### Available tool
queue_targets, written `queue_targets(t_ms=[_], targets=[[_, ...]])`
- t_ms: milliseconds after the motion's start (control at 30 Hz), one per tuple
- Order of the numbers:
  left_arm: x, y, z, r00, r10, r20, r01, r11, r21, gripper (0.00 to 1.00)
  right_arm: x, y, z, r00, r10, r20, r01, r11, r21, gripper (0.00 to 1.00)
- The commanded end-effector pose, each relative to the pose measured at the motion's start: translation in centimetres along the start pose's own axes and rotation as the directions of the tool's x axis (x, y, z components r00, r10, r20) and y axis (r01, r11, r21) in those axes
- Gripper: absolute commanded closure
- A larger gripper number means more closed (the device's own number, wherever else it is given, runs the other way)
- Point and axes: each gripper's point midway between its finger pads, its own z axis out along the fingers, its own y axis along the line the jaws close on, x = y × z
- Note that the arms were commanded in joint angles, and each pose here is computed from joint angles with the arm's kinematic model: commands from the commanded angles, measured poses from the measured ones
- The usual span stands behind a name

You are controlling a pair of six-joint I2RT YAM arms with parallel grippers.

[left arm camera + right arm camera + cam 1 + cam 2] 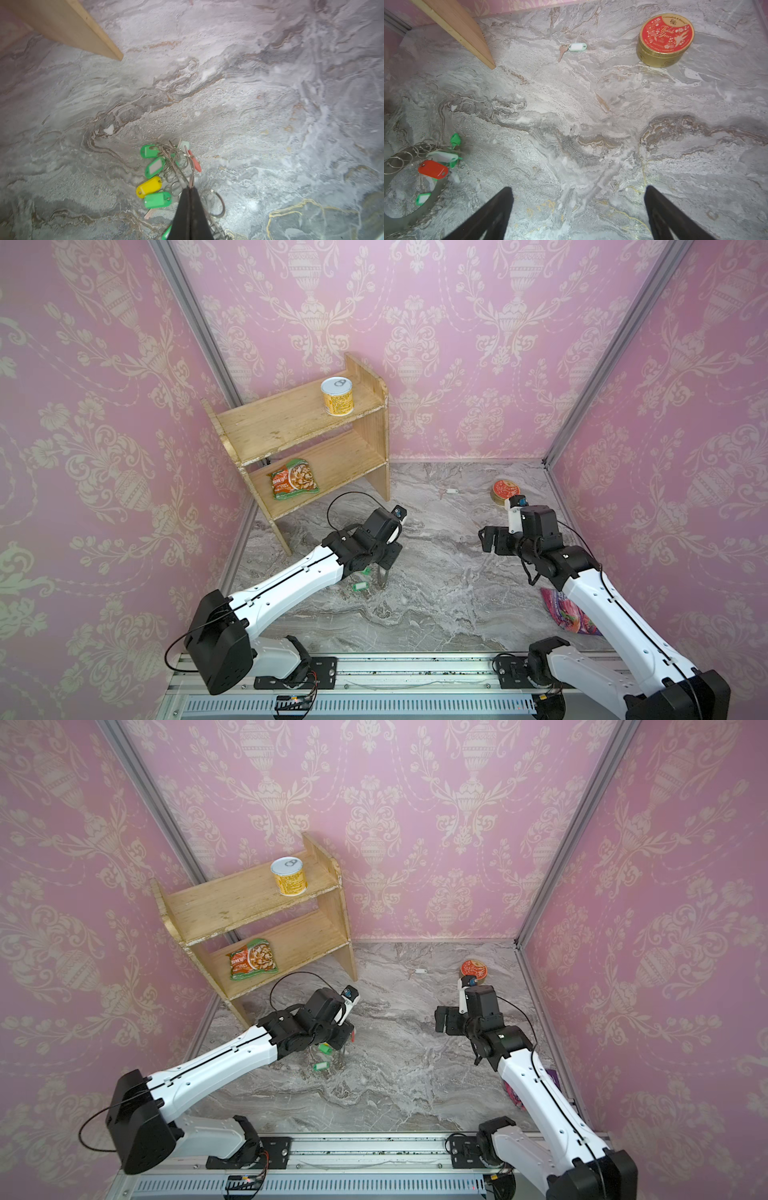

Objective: Put the keys on the keyring
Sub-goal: 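Lift the key-ring plate with the left gripper while the right gripper reaches toward it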

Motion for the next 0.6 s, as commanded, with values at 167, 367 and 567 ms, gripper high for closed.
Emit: queue_targets(t_ms=[167, 367, 567], targets=[[-5.4, -5.4, -6.1, 0.934, 0.171, 0.315, -0.259, 0.929, 0.264, 1.0, -2.7, 4.2, -2.1, 0.993, -0.057, 0.102, 0.077, 0.976, -0.206, 0.0], [-8.3, -7.9, -9.6, 0.873, 0.176, 0.455, -0.362, 0.859, 0.361, 1.0, -3.8, 8.3, -4.5, 0.975, -0.129, 0.181, 0.192, 0.899, -0.393, 0.0], [-11.9, -9.9, -13.7, 0.788, 0.136, 0.6, -0.453, 0.788, 0.417, 1.0, -4.6, 13.1, -9.2, 0.933, -0.188, 0.307, 0.342, 0.732, -0.589, 0.02]])
